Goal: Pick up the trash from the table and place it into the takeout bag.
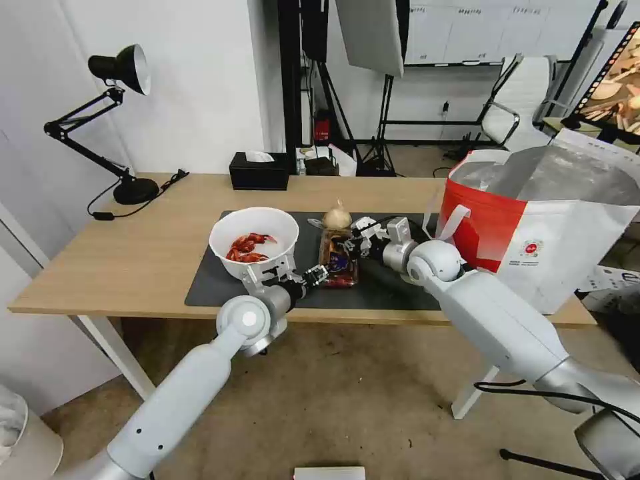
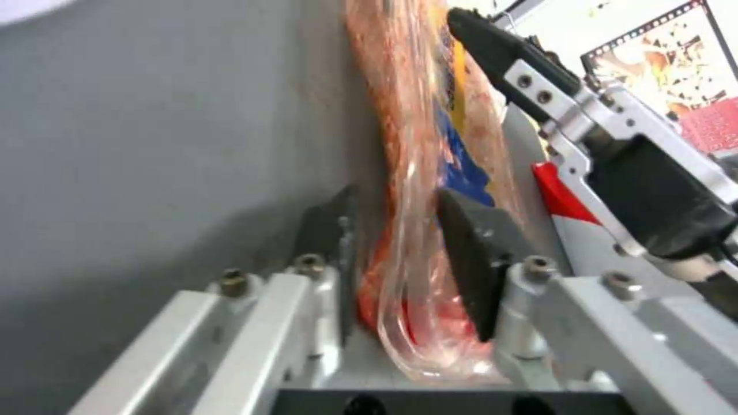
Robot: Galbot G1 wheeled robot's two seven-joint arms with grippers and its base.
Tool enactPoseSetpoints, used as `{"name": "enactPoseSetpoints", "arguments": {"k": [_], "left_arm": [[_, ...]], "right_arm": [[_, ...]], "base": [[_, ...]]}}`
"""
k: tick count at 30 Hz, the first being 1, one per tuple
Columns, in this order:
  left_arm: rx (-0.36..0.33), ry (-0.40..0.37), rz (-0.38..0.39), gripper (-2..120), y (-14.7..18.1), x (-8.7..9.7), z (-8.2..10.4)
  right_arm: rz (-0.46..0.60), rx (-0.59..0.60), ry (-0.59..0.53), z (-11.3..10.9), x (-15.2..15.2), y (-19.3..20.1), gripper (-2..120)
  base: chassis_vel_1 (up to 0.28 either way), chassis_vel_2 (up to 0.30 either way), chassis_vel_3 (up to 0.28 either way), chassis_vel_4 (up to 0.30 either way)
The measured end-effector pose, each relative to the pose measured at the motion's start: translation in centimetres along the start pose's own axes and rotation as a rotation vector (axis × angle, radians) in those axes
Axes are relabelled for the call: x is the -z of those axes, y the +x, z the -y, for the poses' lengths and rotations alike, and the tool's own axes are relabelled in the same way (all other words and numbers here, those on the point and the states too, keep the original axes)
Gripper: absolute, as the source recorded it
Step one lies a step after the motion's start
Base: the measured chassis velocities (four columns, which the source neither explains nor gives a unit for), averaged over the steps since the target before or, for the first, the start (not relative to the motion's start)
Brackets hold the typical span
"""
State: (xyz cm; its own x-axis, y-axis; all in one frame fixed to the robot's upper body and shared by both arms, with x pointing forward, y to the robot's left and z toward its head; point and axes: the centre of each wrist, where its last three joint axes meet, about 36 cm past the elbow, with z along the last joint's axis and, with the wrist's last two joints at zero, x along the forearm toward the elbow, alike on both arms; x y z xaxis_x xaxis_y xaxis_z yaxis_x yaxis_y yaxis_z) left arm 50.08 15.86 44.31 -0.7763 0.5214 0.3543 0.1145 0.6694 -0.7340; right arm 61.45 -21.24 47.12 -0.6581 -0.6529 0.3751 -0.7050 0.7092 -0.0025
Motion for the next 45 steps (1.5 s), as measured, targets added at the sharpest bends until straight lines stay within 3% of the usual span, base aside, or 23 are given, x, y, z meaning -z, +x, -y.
{"name": "enactPoseSetpoints", "arguments": {"k": [3, 6, 10, 13, 14, 17, 20, 24, 27, 32, 34, 36, 39, 40, 43, 45], "left_arm": [[0.004, 0.001, 0.011, 9, 0.0, 0.2, -0.5], [-0.003, 0.002, 0.013, 0, 0.2, 0.1, -0.5], [-0.013, 0.001, 0.013, 0, 0.4, 0.0, -0.4], [-0.056, -0.006, 0.022, 0, 1.0, -0.3, 0.6], [-0.056, -0.006, 0.022, 0, 1.0, -0.3, 0.6], [-0.131, -0.022, 0.051, 0, 2.0, -0.1, 2.4], [-0.175, -0.044, 0.076, 0, 2.7, 0.5, 3.8], [-0.219, -0.098, 0.133, 0, 3.6, 1.8, 5.4], [-0.219, -0.137, 0.172, 0, 4.0, 2.7, 5.6], [-0.215, -0.176, 0.228, 0, 4.6, 4.6, 5.6], [-0.222, -0.212, 0.279, 0, 5.3, 6.1, 6.2], [-0.229, -0.236, 0.305, 0, 5.5, 6.8, 6.6], [-0.275, -0.339, 0.36, 0, 5.8, 9.4, 9.1], [-0.275, -0.339, 0.36, 0, 5.8, 9.4, 9.1], [-0.332, -0.47, 0.402, 0, 4.6, 11.8, 13.0], [-0.347, -0.507, 0.416, 0, 4.1, 12.3, 14.1]], "right_arm": [[-0.002, 0.003, -0.061, -0.2, -0.3, 0.5, 0], [-0.001, -0.003, -0.081, 0.2, -0.8, 1.2, 0], [0.018, 0.003, -0.109, 0.2, -0.9, 2.1, 0], [0.15, 0.011, -0.196, 0.0, -0.4, 4.3, 0], [0.15, 0.011, -0.196, 0.0, -0.4, 4.3, 0], [0.344, -0.043, -0.296, -0.9, 0.2, 7.4, 0], [0.432, -0.072, -0.323, -1.7, 0.4, 10.1, 0], [0.508, -0.088, -0.323, -4.2, -0.9, 15.3, 17], [0.53, -0.097, -0.311, -5.7, -1.3, 18.1, 26], [0.517, -0.145, -0.25, -8.0, -2.8, 21.2, 41], [0.475, -0.217, -0.17, -9.5, -4.2, 22.3, 53], [0.457, -0.266, -0.12, -9.9, -4.7, 22.7, 57], [0.41, -0.44, 0.004, -11.4, -6.8, 24.2, 72], [0.41, -0.44, 0.004, -11.4, -6.8, 24.2, 72], [0.339, -0.579, 0.05, -13.8, -8.8, 25.8, 87], [0.316, -0.597, 0.044, -14.4, -9.3, 26.2, 90]], "base": [[0.0, 0.0, 0.0, 0.0], [0.0, 0.0, 0.0, 0.0], [0.0, 0.0, 0.0, 0.0], [0.0, 0.0, 0.0, 0.0], [0.0, 0.0, 0.0, 0.0], [0.0, 0.0, 0.0, 0.0], [0.0, 0.0, 0.0, 0.0], [0.0, 0.0, 0.0, 0.0], [0.0, 0.0, 0.0, 0.0], [0.0, 0.0, 0.0, 0.0], [0.0, 0.0, 0.0, 0.0], [0.0, 0.0, 0.0, 0.0], [0.0, 0.0, 0.0, 0.0], [0.0, 0.0, 0.0, 0.0], [0.0, 0.0, 0.0, 0.0], [0.0, 0.0, 0.0, 0.0]]}}
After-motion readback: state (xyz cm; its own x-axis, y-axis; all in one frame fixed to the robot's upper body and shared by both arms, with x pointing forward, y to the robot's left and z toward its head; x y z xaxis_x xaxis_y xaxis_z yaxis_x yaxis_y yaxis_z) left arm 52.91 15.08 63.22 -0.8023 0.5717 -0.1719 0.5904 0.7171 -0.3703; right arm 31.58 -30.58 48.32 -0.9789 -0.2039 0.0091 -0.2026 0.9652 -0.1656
